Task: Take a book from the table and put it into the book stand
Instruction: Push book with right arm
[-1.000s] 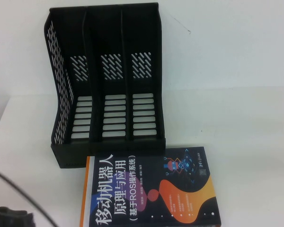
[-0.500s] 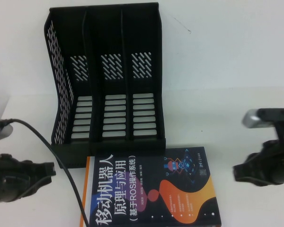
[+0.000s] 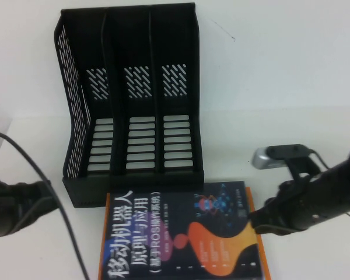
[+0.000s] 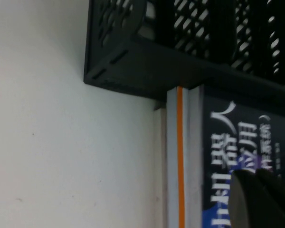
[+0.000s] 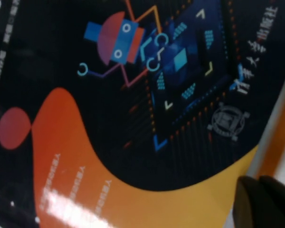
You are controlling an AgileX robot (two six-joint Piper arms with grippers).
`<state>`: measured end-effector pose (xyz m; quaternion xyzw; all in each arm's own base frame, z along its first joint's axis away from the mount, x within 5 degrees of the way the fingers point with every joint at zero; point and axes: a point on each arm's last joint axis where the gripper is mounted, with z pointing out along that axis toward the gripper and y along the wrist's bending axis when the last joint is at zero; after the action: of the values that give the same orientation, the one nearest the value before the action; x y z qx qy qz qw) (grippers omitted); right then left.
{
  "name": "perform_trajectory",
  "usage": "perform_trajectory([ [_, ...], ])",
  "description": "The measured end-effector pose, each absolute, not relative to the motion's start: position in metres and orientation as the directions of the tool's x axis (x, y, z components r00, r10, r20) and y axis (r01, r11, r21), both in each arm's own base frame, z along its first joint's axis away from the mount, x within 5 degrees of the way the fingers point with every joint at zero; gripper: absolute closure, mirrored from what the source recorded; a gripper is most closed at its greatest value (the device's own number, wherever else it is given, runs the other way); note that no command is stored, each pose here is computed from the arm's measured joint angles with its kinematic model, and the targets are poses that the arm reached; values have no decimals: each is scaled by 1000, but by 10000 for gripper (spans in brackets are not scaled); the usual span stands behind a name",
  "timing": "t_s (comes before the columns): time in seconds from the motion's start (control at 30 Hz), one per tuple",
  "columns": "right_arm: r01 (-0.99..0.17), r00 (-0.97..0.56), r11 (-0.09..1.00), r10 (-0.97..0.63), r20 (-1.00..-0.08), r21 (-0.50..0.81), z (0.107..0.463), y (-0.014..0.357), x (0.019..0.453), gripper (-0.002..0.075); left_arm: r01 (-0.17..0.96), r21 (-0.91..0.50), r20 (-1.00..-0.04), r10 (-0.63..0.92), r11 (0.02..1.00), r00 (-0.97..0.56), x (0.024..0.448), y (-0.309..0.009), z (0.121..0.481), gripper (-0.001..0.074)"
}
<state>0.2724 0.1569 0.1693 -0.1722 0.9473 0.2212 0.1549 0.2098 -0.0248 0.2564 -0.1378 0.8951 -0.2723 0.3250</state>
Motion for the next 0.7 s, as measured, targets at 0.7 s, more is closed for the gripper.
perform_trajectory([
  [0.7,-489,-857,796,-360,-369,357,186,190,267,725,-157,-645,-424,-521,748,-740,214,30,242,738],
])
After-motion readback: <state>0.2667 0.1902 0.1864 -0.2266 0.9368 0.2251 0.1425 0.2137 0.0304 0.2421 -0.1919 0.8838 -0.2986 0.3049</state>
